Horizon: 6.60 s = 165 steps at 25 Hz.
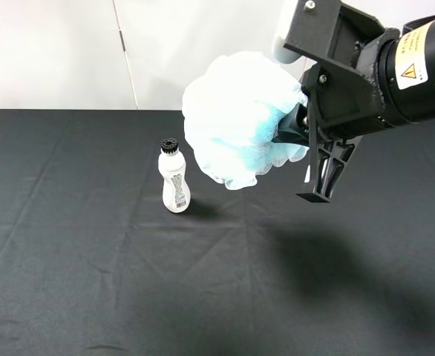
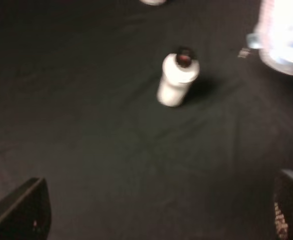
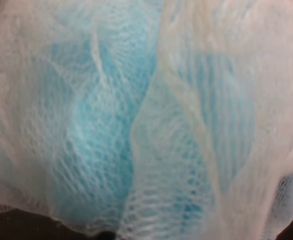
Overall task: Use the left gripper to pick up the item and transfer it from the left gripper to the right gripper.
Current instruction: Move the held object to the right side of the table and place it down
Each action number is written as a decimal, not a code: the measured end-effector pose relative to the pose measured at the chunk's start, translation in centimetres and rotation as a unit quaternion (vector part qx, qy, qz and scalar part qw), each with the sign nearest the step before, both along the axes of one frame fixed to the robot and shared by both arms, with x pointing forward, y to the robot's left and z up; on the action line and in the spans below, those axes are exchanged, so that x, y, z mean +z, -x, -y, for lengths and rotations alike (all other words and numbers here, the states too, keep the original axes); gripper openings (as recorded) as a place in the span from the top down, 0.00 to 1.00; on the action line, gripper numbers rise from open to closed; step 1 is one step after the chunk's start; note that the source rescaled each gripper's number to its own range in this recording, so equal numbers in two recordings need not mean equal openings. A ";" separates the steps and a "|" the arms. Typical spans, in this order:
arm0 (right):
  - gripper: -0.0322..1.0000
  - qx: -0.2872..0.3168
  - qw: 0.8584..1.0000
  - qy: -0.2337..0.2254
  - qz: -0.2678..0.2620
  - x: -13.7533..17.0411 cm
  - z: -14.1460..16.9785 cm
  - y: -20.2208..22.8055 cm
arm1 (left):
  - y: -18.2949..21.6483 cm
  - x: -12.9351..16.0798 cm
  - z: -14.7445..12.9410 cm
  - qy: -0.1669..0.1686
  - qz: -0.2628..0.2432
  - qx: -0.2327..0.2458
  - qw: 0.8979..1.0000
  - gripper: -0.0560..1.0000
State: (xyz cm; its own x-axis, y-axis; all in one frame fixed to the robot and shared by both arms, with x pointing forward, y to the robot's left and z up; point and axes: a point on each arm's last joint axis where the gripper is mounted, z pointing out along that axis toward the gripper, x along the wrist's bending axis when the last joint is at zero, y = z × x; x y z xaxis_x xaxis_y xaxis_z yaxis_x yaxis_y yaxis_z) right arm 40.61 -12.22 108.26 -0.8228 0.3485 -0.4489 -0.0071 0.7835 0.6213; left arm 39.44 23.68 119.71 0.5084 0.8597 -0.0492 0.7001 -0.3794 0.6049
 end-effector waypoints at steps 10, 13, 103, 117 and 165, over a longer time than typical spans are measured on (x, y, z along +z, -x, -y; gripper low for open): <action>0.94 -0.006 1.000 -0.007 -0.007 0.0 0.0 0.0 | 6.1 -1.7 -3.5 -0.034 0.048 0.079 0.995 0.21; 0.94 -0.013 1.000 -0.013 -0.012 0.0 0.0 0.0 | 7.9 -3.7 -4.4 -0.043 0.047 0.094 0.993 0.21; 0.97 -0.440 0.847 0.032 -0.295 -7.8 9.7 -10.9 | 16.5 -16.0 -5.1 0.046 0.143 0.310 0.939 0.24; 0.97 -0.418 0.842 0.030 -0.341 -9.2 8.5 -12.2 | 16.5 -16.0 -5.1 0.046 0.143 0.310 0.939 0.24; 0.01 -0.418 0.848 -0.031 -0.323 -0.3 8.9 -9.8 | 16.5 -16.0 -5.1 0.046 0.143 0.310 0.939 0.24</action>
State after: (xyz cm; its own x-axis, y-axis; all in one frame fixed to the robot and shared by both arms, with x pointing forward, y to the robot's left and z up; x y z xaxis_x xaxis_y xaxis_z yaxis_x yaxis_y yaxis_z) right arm 50.42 -21.07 107.94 -0.3432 0.9383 0.0425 0.8933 0.3120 0.3234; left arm 22.96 28.77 103.75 -0.0840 0.9936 -0.0761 0.5727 0.1107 0.8123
